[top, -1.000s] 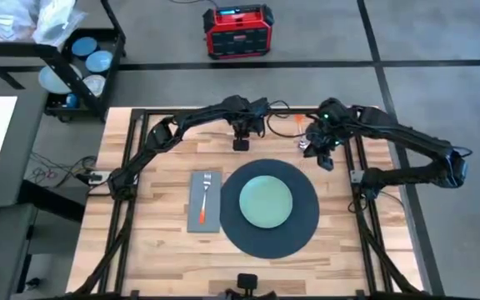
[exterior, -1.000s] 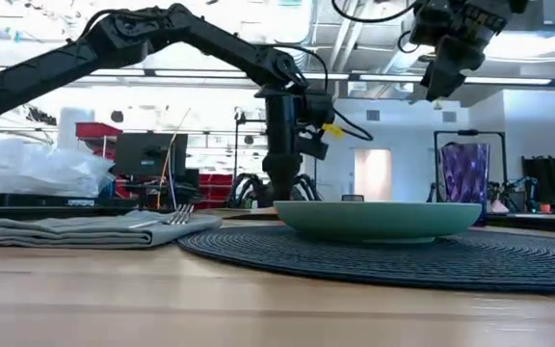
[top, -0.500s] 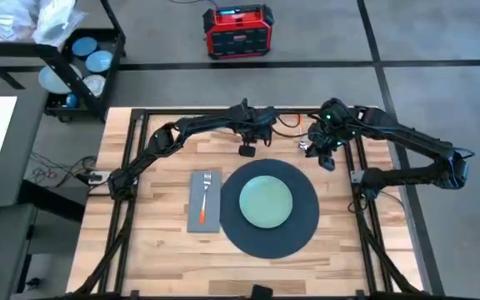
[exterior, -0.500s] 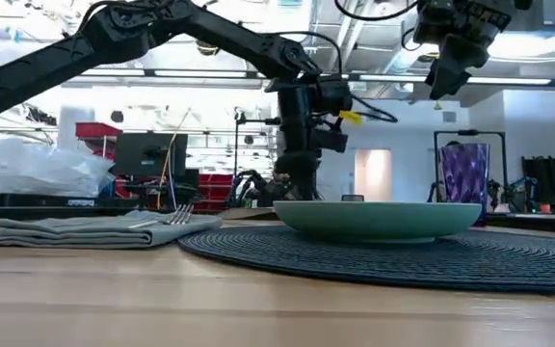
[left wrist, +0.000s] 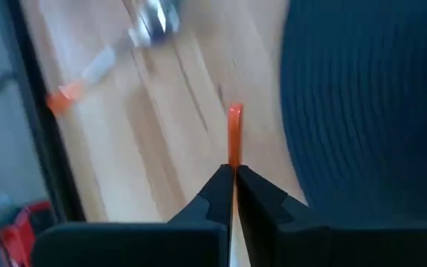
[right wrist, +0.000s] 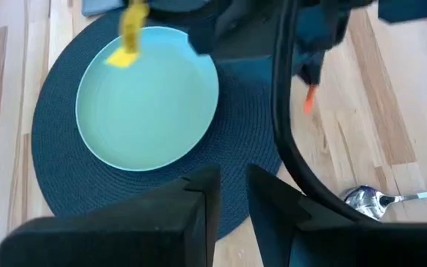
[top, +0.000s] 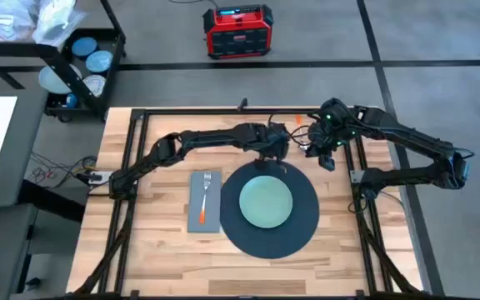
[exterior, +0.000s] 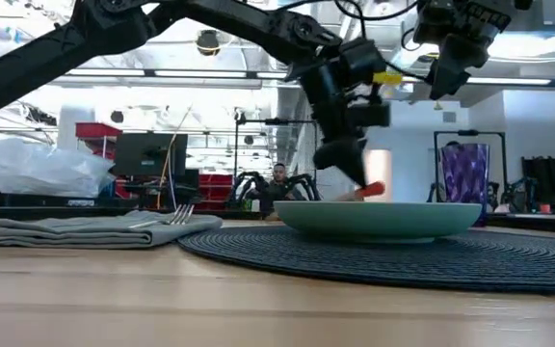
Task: Set table place
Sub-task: Put the orange knife on the blue placemat
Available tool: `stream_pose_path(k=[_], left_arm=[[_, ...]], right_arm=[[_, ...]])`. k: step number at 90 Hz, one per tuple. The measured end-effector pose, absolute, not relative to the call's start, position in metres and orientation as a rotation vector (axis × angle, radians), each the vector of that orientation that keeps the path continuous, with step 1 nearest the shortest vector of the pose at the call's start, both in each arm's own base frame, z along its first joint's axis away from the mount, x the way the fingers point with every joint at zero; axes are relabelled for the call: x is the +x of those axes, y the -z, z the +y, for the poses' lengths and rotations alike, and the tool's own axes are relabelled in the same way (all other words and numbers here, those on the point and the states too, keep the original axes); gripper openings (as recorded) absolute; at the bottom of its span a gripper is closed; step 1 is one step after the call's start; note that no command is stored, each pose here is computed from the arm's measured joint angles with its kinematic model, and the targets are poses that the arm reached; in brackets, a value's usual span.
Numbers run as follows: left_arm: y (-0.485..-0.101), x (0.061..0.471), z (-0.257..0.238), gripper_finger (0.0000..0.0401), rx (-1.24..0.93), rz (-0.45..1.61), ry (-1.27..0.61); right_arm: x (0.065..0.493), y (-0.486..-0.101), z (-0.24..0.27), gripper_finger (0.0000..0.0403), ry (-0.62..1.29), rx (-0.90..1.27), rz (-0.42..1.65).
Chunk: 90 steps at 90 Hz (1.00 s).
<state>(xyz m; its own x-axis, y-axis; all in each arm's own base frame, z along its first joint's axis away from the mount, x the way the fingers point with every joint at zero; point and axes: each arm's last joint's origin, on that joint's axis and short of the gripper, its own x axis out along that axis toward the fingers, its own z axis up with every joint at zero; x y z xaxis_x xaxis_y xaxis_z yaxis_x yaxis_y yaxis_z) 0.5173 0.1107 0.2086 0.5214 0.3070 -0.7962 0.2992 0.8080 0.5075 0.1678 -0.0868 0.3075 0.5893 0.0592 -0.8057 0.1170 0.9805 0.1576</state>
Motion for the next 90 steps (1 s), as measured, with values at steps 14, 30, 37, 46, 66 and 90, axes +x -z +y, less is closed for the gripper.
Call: stream_pose_path(k=[14, 30, 37, 46, 66, 90], left_arm=[[-0.205, 0.529, 0.094, 0.0000, 0.656, 0.954, 0.018], [-0.190, 0.542, 0.056, 0.0000, 0.667, 0.893, 0.107], [-0.180, 0.550, 0.040, 0.0000, 0.696, 0.844, 0.140], [-0.175, 0.554, 0.026, 0.0000, 0.705, 0.816, 0.164], [-0.188, 0.560, 0.004, 0.0000, 0.687, 0.721, 0.126], [-0.188, 0.553, 0.043, 0.0000, 0.759, 0.874, -0.020]], right_arm=[[0.168, -0.307, -0.087, 0.0056, 0.036, 0.207, 0.943], [0.168, -0.307, -0.087, 0.0056, 0.037, 0.211, 0.944], [0.168, -0.307, -0.087, 0.0056, 0.038, 0.214, 0.944], [0.167, -0.307, -0.087, 0.0056, 0.040, 0.219, 0.944], [0.167, -0.307, -0.087, 0.0056, 0.014, 0.180, 0.944], [0.163, -0.305, -0.093, 0.0055, 0.125, 0.152, 0.994]])
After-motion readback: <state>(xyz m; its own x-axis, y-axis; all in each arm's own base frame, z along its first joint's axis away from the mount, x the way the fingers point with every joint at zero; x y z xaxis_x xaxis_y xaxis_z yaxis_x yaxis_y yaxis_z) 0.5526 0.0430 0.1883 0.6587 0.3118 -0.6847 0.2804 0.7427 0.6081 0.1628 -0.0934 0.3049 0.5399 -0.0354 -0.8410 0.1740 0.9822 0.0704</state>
